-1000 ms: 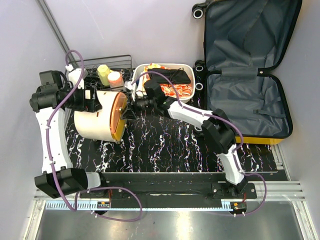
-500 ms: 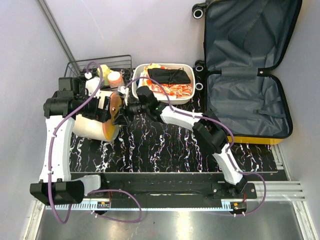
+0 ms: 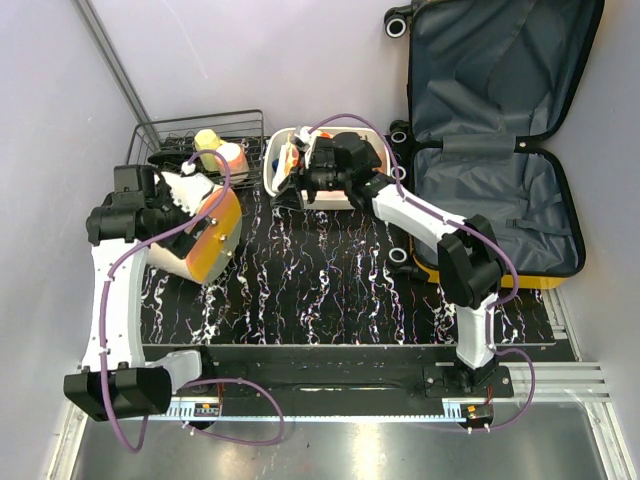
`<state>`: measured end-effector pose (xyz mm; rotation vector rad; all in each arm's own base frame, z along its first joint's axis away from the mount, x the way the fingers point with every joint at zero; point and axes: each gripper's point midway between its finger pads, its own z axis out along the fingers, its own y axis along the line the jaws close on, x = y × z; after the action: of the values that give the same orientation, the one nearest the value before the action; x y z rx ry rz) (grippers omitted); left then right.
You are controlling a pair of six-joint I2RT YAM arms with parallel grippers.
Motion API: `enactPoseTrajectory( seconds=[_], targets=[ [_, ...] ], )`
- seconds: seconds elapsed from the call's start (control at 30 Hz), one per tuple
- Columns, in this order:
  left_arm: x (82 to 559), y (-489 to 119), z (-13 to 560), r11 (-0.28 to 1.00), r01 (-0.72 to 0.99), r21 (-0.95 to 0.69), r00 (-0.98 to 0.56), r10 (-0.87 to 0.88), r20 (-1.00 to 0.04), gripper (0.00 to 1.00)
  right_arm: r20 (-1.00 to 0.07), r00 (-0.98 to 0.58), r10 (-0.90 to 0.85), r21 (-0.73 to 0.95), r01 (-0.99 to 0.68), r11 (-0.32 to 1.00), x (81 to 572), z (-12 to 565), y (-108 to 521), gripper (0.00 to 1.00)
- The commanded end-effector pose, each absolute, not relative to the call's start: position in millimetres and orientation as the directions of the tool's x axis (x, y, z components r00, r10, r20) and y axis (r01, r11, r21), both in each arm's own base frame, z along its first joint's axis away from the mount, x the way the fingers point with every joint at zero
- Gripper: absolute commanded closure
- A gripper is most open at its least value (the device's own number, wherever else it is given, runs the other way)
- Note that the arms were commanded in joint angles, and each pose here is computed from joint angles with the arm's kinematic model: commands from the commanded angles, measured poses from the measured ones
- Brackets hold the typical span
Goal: Open, take out, and arrange the luggage
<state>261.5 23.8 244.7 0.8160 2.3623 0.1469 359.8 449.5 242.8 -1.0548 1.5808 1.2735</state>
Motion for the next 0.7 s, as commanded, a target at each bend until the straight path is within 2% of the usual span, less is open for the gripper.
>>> enactPoseTrajectory(
  seconds=[0.0, 0.37, 0.67],
  targets=[
    [256.4, 67.8, 247.4, 0.702, 0.564, 0.434, -0.574, 0.712, -0.405, 0.18, -0.958, -0.258, -0.125, 0.242, -0.961, 0.135, 355.8, 256.6, 432.1, 0.32],
    [270.9, 146.8, 255.7, 0.711, 0.470, 0.524, -0.623, 0.687, -0.373, 0.18, -0.955, -0.255, -0.151, 0.230, -0.959, 0.165, 365.5, 250.5, 414.5, 0.31],
    [301.8, 204.5, 256.9, 0.740, 0.365, 0.565, -0.656, 0.634, -0.408, 0.17, -0.949, -0.246, -0.197, 0.205, -0.957, 0.208, 374.9, 241.6, 394.3, 0.26]
  ],
)
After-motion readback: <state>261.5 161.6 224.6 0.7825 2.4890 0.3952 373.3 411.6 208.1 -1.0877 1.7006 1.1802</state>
